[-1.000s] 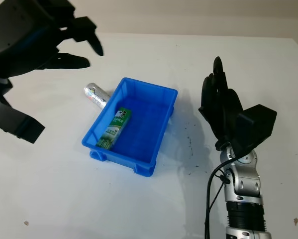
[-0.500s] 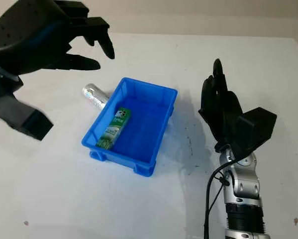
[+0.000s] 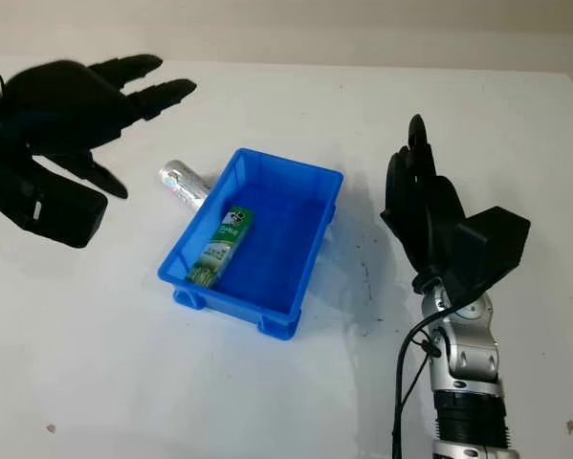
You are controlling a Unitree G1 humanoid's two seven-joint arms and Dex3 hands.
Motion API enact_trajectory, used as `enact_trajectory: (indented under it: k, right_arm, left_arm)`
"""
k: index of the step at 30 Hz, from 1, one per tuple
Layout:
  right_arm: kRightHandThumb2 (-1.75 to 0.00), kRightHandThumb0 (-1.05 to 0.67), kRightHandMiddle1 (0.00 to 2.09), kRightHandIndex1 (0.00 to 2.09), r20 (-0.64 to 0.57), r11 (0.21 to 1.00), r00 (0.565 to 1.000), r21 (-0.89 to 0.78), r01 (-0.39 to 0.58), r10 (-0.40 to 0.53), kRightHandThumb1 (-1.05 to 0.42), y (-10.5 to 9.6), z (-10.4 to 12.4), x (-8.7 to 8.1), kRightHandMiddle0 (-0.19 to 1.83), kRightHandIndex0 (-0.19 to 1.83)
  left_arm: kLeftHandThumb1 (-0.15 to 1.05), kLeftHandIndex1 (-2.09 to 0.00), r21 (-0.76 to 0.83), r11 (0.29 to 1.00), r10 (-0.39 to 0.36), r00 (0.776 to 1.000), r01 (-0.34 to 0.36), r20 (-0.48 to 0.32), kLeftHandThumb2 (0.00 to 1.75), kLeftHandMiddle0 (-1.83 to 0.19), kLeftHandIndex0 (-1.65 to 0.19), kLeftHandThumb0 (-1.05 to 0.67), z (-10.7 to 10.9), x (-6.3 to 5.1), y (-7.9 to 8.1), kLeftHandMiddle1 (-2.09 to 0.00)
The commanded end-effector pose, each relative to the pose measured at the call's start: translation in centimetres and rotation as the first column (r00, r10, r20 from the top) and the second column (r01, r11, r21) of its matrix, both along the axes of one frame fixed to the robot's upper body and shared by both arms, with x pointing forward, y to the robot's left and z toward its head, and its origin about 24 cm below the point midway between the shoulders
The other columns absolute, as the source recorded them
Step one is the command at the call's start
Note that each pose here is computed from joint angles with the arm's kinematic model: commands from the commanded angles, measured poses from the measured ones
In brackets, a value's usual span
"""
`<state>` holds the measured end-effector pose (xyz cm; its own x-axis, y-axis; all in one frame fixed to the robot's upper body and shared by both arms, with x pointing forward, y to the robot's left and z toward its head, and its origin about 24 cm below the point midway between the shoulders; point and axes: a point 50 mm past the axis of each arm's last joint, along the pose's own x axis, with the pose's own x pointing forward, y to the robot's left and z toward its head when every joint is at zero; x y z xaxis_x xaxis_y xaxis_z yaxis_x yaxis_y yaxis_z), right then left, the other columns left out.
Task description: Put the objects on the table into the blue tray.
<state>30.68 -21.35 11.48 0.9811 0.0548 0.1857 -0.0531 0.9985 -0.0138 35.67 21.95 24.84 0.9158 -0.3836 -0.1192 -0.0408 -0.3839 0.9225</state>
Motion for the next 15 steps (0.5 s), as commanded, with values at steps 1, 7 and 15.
enact_trajectory:
  k: [1,7,15]
  right_arm:
    - [-0.70,-0.70,0.00,0.00,0.006,1.000,1.000,-0.012,0.010,-0.010,-1.05,-0.3,0.0,-0.1,-0.19,-0.19]
    - [-0.70,-0.70,0.00,0.00,0.005,1.000,1.000,-0.011,0.010,-0.010,-1.05,-0.4,0.0,-0.1,-0.19,-0.19]
    - [-0.70,-0.69,0.00,0.00,0.003,1.000,1.000,-0.006,0.015,-0.015,-1.05,-0.6,0.1,-0.2,-0.19,-0.19]
  left_arm:
    - [0.82,0.00,-0.030,0.999,-0.025,1.000,0.025,-0.010,0.05,0.19,0.19,-0.72,-0.4,0.2,-0.1,0.00]
    - [0.81,-0.05,-0.108,0.992,-0.071,0.997,0.067,-0.040,0.05,0.15,0.13,-0.61,-2.0,0.4,0.0,-0.04]
    - [0.84,-0.07,-0.147,0.988,-0.069,0.993,0.054,-0.100,0.06,0.10,0.09,-0.53,-3.4,0.8,-0.5,-0.07]
